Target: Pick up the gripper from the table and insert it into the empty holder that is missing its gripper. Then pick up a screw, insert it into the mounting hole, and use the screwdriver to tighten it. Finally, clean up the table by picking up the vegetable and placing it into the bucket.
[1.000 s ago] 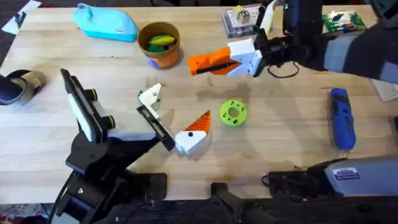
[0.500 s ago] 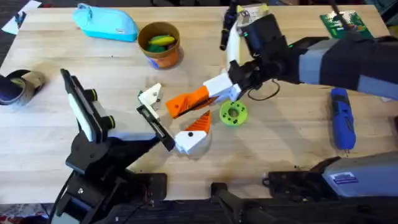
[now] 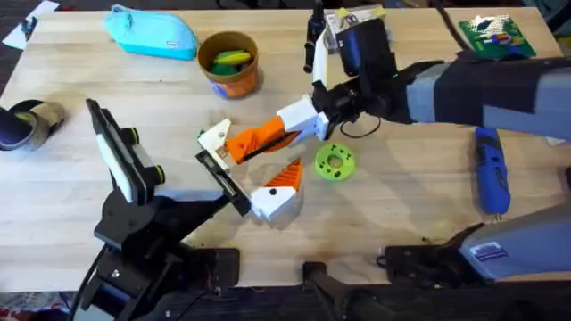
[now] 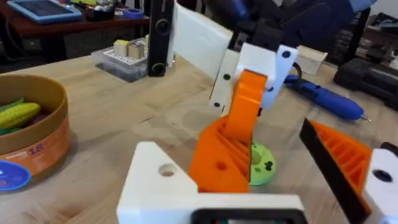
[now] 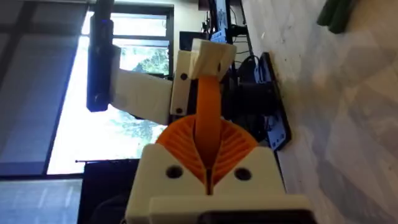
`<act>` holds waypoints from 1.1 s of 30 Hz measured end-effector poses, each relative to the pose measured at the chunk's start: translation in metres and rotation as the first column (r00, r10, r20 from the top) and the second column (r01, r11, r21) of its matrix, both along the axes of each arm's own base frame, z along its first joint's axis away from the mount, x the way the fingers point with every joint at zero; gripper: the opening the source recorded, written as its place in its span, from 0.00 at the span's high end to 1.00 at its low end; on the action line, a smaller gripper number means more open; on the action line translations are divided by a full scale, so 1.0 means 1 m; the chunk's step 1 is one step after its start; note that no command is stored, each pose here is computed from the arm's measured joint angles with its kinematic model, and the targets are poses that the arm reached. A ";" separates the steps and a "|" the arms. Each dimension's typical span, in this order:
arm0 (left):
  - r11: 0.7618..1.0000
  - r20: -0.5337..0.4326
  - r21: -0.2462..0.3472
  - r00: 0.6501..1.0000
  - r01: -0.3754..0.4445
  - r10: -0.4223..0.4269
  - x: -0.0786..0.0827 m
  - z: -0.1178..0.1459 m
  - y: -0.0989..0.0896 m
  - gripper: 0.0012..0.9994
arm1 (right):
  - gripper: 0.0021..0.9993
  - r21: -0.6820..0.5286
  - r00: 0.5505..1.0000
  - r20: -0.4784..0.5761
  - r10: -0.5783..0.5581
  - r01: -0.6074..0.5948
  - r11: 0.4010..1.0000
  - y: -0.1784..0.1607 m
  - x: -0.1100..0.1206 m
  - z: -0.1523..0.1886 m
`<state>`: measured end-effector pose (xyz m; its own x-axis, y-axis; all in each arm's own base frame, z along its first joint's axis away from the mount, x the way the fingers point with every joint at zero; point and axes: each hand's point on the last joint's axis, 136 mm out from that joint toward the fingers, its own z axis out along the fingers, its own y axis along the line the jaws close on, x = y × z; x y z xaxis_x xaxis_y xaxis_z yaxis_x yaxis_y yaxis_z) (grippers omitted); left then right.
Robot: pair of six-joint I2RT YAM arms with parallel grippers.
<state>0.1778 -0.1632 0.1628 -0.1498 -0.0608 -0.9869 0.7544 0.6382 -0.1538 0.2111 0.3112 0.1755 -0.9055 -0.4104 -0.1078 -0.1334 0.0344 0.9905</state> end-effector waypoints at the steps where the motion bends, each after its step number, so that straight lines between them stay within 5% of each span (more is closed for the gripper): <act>1: 1.000 0.000 0.000 1.000 -0.003 0.003 0.000 0.000 0.000 0.00 | 0.99 -0.006 1.000 -0.017 0.001 -0.001 1.000 0.001 0.001 -0.003; 33: 1.000 0.003 0.003 1.000 -0.024 0.024 0.003 0.000 0.003 0.00 | 0.99 -0.014 0.992 -0.125 0.023 -0.025 1.000 0.009 0.013 0.000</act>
